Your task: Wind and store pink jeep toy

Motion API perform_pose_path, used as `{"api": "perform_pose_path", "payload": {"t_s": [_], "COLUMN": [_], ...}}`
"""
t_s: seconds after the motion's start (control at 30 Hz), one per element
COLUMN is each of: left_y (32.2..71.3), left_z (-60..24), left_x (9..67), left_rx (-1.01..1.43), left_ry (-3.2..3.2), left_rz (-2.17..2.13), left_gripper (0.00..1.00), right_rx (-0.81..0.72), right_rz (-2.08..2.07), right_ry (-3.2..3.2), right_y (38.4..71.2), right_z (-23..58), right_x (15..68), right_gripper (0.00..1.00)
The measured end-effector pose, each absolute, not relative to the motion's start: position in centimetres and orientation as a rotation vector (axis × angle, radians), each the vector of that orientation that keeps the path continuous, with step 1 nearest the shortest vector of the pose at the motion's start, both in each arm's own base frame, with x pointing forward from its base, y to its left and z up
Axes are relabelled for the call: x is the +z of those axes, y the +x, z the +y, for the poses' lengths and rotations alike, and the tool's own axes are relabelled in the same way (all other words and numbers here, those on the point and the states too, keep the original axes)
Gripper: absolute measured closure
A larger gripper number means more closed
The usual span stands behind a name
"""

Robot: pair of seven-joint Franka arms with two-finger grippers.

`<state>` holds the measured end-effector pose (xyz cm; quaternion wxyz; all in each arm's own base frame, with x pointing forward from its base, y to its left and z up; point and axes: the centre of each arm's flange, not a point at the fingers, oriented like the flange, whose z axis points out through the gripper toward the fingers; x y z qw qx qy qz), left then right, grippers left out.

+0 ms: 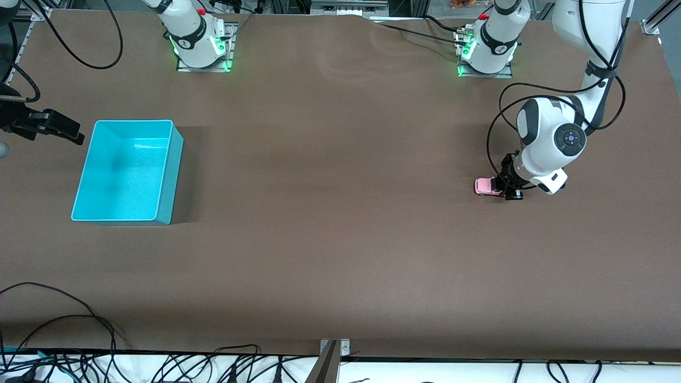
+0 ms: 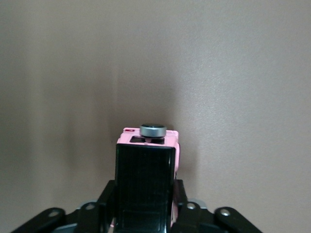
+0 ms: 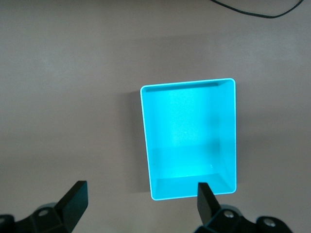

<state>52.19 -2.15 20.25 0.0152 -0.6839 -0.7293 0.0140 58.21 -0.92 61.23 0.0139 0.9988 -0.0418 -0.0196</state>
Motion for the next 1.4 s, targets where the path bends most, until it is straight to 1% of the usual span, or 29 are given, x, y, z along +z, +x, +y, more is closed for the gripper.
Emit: {"api": "perform_pose_path", "payload": {"t_s": [0.17,0.3,0.53,0.67,0.77,0.93,1.03,1.4], "left_y": [52.5,53.6,55.5,54.8,53.6,52.4,52.2,52.6], "left_z": [-2.3,-3.0,-8.5,-12.8,-16.5,-20.2,-21.1,-20.8], "left_x": [20.6,21.6,23.9,23.9,23.1,21.1,20.1,20.1], "left_rx": [0.032,0.009,-0.009,0.002,0.013,0.016,0.012,0.010], "left_ry": [-2.104,-2.082,-2.087,-2.131,-2.150,-2.136,-2.135,-2.125], "left_rz": [-2.303,-2.352,-2.395,-2.349,-2.310,-2.277,-2.261,-2.262], "left_gripper": [0.50,0.50,0.50,0.50,0.50,0.50,0.50,0.50], "right_rx": [-0.061,-0.061,-0.060,-0.060,-0.060,-0.060,-0.060,-0.060], "right_rz": [-0.130,-0.127,-0.125,-0.125,-0.124,-0.123,-0.123,-0.123], "right_ry": [3.111,3.111,3.111,3.111,3.111,3.111,3.111,3.111], "right_y": [58.2,58.2,58.2,58.2,58.2,58.2,58.2,58.2], "right_z": [-0.9,-0.8,-0.7,-0.7,-0.7,-0.7,-0.7,-0.7], "right_x": [61.2,61.2,61.3,61.3,61.3,61.3,61.3,61.3], "right_gripper": [0.00,0.00,0.00,0.00,0.00,0.00,0.00,0.00]}}
